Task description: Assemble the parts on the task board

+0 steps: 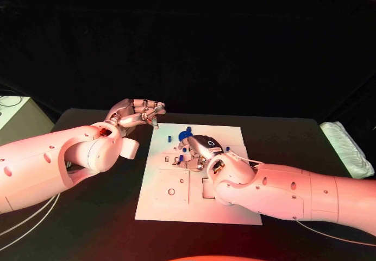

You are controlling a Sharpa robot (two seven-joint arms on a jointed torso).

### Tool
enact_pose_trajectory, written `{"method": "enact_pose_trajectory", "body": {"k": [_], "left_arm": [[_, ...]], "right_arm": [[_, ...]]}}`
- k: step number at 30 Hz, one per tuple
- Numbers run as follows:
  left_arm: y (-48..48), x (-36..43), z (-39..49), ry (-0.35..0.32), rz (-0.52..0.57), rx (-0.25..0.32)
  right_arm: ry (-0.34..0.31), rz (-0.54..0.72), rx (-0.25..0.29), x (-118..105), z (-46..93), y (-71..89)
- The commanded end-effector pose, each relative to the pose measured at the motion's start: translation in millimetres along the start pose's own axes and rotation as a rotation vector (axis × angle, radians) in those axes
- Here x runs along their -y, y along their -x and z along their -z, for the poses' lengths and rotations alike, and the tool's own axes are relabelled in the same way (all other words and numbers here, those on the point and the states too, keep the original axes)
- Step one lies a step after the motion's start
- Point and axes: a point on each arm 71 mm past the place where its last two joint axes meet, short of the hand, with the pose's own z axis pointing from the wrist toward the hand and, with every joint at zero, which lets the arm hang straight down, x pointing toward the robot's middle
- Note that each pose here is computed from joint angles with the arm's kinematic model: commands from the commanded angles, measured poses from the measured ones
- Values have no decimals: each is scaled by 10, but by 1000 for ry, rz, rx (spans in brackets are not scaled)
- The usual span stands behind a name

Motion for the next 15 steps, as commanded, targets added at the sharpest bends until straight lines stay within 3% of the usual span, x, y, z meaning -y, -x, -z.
{"method": "enact_pose_trajectory", "body": {"k": [1, 6, 10, 15], "left_arm": [[7, -13, -20, 19, -47, -8], [65, -69, -60, 78, -131, -1], [64, -131, -104, 191, -268, -74], [3, -176, -167, 337, -496, -196]], "right_arm": [[115, -80, 61, -78, 18, 172], [167, -229, 38, -10, 63, 478], [147, -346, 2, 145, 151, 722], [95, -433, 12, 380, 270, 1030]]}}
